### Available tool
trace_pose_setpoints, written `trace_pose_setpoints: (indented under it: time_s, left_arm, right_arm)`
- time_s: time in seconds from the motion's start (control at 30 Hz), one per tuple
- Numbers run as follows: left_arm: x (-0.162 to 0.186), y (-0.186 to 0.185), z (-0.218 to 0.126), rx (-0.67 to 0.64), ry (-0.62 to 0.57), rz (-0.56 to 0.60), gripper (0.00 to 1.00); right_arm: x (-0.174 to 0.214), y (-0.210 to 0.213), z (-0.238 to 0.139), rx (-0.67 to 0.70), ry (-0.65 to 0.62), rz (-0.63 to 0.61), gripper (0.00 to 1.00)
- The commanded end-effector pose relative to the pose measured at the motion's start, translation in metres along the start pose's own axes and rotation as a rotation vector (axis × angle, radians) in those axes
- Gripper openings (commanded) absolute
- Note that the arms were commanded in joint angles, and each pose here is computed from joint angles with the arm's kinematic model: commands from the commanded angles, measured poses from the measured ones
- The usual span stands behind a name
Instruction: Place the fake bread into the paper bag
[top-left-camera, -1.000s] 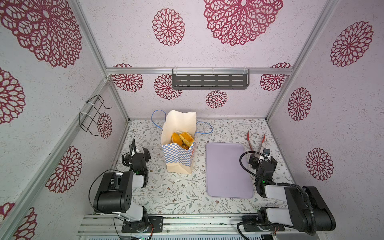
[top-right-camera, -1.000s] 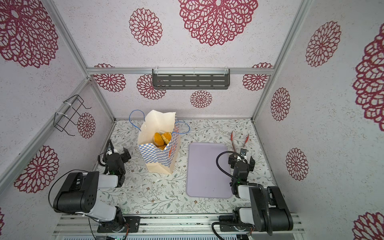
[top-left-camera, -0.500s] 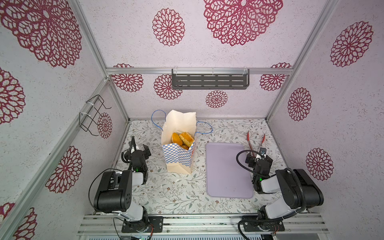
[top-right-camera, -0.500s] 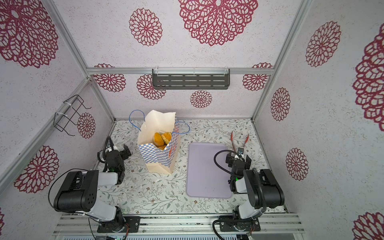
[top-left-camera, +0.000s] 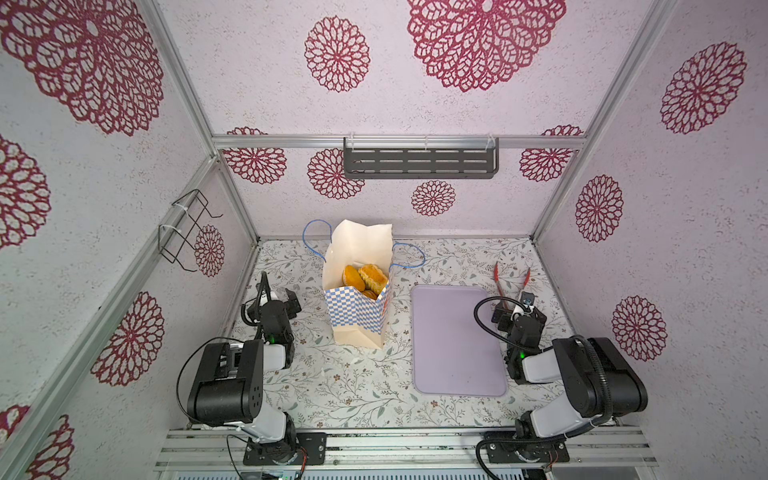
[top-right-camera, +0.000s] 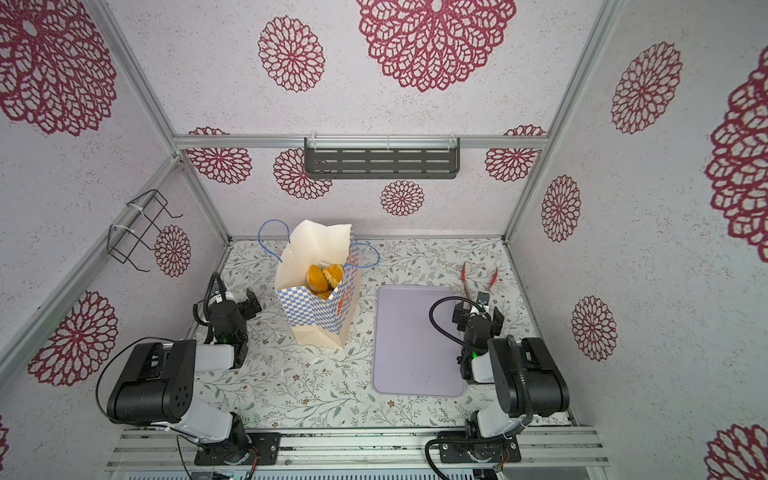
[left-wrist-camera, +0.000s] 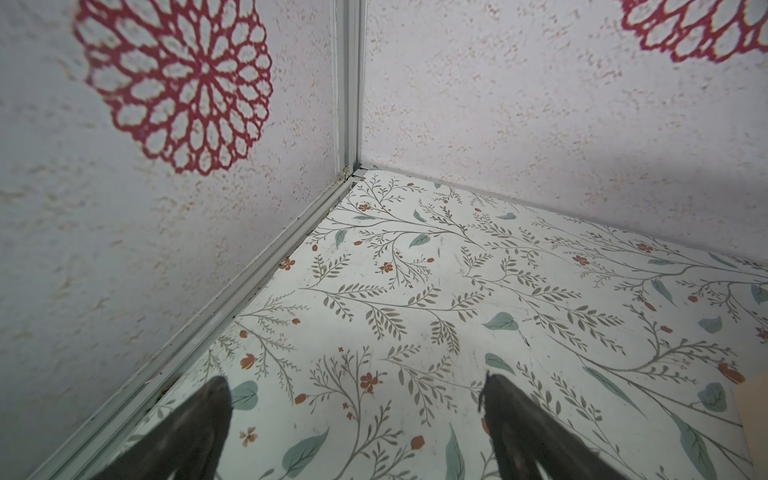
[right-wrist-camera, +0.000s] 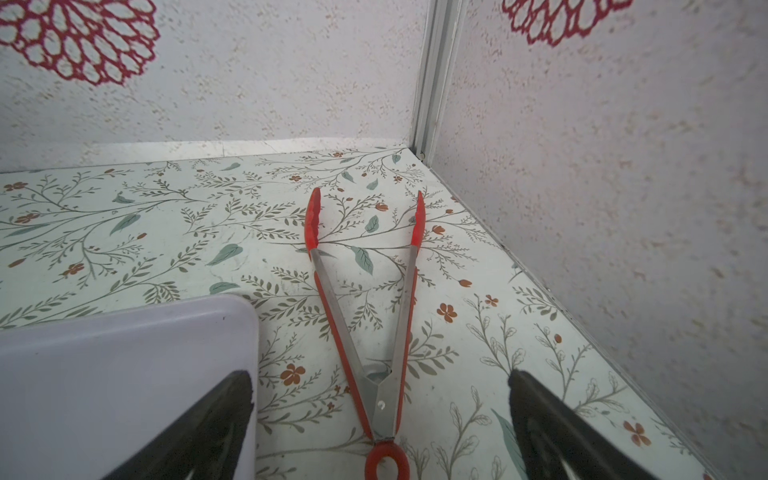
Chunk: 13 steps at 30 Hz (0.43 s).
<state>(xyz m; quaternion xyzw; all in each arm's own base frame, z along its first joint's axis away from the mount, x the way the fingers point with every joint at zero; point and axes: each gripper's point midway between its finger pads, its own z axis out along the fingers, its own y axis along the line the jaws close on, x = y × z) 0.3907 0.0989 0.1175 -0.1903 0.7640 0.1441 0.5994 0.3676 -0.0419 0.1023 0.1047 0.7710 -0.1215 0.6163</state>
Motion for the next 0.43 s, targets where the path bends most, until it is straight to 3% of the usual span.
trace_pose_setpoints:
  time_s: [0.0, 0.4]
  left_arm:
    - [-0.0061, 0.0005, 0.0008, 0.004, -0.017, 0.002, 0.97]
    - [-0.0048, 0.0001, 0.0013, 0.003, -0.012, 0.004, 0.97]
  right_arm:
    - [-0.0151, 0.0006, -0.0022, -0.006, -0.053, 0.03, 0.99]
    - [-0.0142, 0.0017, -0.0007, -0.021, -0.045, 0.033, 0.99]
